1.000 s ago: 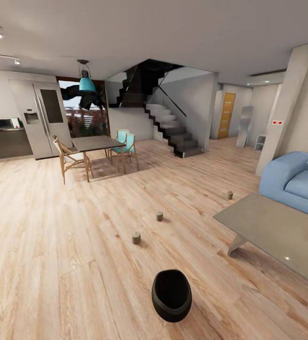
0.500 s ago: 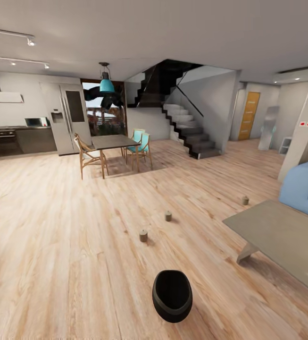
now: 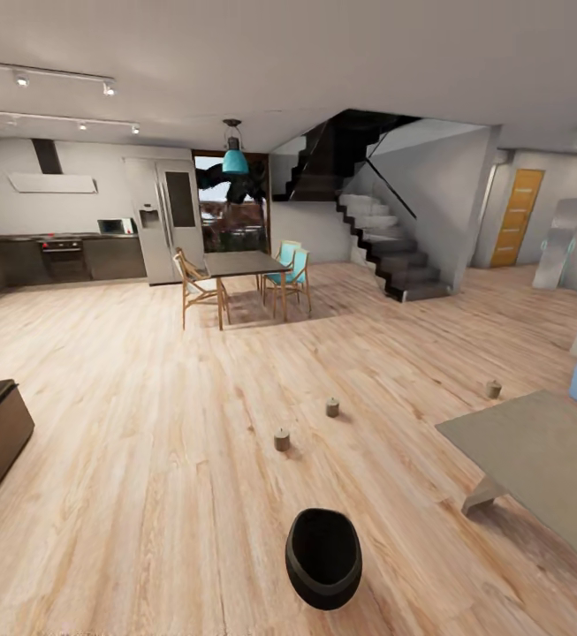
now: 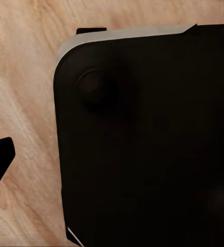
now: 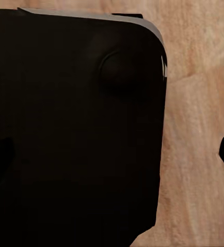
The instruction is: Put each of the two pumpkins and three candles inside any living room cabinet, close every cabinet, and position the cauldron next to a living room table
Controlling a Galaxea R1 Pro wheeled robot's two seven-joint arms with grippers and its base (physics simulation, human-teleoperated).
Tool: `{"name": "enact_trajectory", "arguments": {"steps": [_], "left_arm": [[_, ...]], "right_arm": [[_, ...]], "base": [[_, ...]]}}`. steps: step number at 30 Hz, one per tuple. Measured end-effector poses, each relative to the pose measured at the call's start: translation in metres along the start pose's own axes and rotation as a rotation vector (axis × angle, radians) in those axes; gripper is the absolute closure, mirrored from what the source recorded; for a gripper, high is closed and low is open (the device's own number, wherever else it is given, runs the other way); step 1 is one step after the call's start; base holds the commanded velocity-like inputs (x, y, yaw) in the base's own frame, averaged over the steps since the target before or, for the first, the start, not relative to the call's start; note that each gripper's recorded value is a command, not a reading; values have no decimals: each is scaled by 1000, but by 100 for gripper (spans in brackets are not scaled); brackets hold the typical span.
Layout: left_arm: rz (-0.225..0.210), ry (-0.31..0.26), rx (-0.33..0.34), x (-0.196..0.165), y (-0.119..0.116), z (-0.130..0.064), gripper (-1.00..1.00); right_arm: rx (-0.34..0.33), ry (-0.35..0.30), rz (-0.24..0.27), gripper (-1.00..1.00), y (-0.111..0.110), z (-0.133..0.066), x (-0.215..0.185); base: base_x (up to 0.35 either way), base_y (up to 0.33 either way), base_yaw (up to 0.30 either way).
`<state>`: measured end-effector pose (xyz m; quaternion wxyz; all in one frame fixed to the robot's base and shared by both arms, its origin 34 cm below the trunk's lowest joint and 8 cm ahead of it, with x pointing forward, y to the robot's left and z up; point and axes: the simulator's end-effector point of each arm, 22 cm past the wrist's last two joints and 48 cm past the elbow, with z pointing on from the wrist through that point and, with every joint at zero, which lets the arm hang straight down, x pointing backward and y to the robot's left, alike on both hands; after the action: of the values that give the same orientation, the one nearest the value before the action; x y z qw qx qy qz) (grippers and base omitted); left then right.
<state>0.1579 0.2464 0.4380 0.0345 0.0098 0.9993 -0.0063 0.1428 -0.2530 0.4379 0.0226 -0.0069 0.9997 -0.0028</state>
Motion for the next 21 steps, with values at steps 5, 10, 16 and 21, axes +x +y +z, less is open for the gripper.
{"name": "enact_trajectory", "arguments": {"steps": [5, 10, 16, 21], "left_arm": [[0, 0, 0, 0, 0, 0, -100], [0, -1, 0, 0, 0, 0, -100], [0, -1, 0, 0, 0, 0, -100], [0, -1, 0, 0, 0, 0, -100]], "right_arm": [[0, -1, 1, -100, 0, 0, 0], [0, -2, 0, -100, 0, 0, 0], [0, -1, 0, -100, 0, 0, 0], [0, -2, 0, -100, 0, 0, 0]], "base": [[0, -286, 252], [0, -286, 253], [0, -286, 253], [0, -286, 254]]}}
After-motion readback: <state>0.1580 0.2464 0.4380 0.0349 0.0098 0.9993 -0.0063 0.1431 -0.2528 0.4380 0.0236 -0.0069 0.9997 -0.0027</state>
